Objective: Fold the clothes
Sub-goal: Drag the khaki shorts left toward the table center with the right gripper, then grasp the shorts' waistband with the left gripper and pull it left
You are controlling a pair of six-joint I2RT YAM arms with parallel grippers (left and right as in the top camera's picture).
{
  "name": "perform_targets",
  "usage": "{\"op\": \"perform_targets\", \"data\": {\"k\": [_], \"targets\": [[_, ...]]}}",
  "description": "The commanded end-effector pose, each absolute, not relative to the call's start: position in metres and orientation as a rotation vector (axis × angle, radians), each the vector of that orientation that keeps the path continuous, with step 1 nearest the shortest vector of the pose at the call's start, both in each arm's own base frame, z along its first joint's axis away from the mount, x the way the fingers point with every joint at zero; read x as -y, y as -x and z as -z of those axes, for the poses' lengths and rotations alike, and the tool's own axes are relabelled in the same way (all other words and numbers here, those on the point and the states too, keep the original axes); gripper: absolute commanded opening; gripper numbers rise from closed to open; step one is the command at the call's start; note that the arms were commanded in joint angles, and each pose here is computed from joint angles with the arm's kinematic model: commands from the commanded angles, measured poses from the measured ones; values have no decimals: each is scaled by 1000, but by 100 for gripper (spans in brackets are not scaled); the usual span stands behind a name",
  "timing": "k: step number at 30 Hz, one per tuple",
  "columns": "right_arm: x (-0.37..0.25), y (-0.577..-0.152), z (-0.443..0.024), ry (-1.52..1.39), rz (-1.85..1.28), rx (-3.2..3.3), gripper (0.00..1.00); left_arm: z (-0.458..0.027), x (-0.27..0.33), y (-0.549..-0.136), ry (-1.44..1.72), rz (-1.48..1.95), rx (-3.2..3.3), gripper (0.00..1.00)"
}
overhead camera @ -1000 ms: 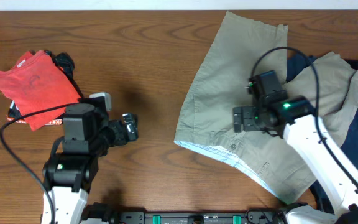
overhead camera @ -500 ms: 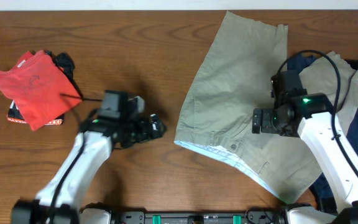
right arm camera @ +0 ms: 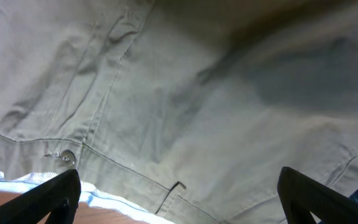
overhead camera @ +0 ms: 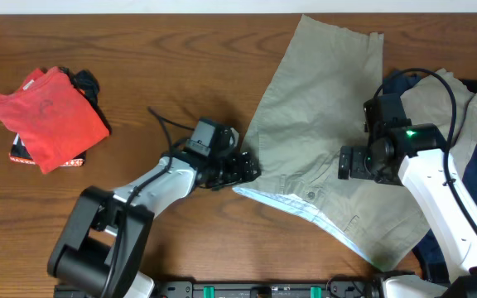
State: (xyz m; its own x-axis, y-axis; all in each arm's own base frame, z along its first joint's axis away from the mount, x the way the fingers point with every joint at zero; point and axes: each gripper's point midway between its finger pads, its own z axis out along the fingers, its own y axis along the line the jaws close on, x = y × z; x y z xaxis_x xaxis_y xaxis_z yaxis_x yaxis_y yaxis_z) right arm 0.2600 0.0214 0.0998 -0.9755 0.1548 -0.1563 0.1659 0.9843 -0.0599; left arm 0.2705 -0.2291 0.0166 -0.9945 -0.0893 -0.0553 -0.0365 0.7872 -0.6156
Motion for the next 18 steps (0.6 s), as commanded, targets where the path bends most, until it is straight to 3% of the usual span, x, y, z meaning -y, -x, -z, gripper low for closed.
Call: {"op": "perform_targets", "data": {"k": [1,2,9,11,15,16,17,18], "targets": [[-14,-261,-104,-288,134,-2959,99,6,228,-253,202,946,-2993,20],[-10,-260,-105,-291,165,-2958,99,4,225,-257,176,945,-2979,6],[4,-256,-105,-329,242,-2960,99,-27,142,-308,268,647,-2883,6],[11,-256,-105,-380,243,-2954,99,-69,81,-356,397,458,-2740,6],[16,-258,-106,-409,241,-2943,99,-136,24,-412,535,416,-2516,7],[16,-259,-106,-408,240,-2940,99,-148,15,-420,549,412,-2475,10],[16,-259,-106,-409,239,-2937,99,-157,6,-427,562,407,-2440,22],[15,-260,-106,-409,237,-2935,99,-163,1,-430,571,405,-2420,46]]}}
